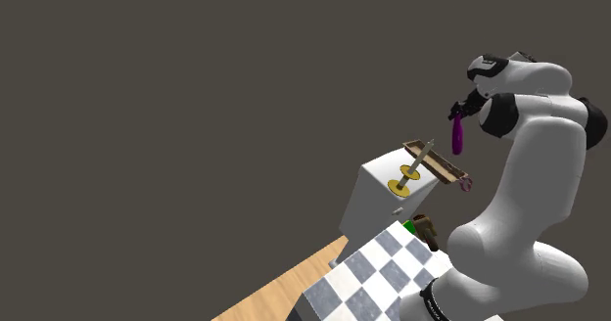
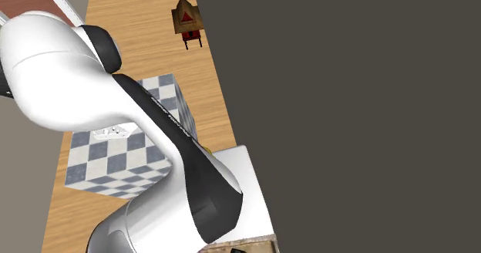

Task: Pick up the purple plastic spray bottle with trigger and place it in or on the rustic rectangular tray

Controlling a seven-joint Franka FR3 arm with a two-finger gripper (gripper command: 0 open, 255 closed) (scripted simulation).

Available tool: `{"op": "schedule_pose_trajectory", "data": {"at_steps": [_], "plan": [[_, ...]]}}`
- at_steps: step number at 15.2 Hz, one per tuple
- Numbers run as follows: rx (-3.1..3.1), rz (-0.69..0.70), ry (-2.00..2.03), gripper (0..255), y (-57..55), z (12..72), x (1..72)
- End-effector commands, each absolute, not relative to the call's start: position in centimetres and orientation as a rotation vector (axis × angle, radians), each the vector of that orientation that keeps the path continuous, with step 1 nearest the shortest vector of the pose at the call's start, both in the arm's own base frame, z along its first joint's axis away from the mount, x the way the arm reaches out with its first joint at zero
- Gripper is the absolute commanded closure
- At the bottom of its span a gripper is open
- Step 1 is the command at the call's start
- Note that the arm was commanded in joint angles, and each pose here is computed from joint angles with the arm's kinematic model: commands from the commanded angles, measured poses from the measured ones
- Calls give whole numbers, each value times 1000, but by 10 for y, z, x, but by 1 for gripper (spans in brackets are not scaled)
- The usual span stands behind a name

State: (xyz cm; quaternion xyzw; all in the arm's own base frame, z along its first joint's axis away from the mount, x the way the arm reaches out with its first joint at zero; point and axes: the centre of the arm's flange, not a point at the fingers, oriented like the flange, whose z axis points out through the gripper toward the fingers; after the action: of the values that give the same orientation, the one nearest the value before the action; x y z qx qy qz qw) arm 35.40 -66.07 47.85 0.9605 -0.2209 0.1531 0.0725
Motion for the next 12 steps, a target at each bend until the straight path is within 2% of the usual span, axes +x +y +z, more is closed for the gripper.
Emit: {"op": "schedule_pose_trajectory", "data": {"at_steps": [1, 12], "plan": [[2885, 460, -663, 255, -661, 468, 354], [2885, 460, -663, 255, -661, 410, 354]]}}
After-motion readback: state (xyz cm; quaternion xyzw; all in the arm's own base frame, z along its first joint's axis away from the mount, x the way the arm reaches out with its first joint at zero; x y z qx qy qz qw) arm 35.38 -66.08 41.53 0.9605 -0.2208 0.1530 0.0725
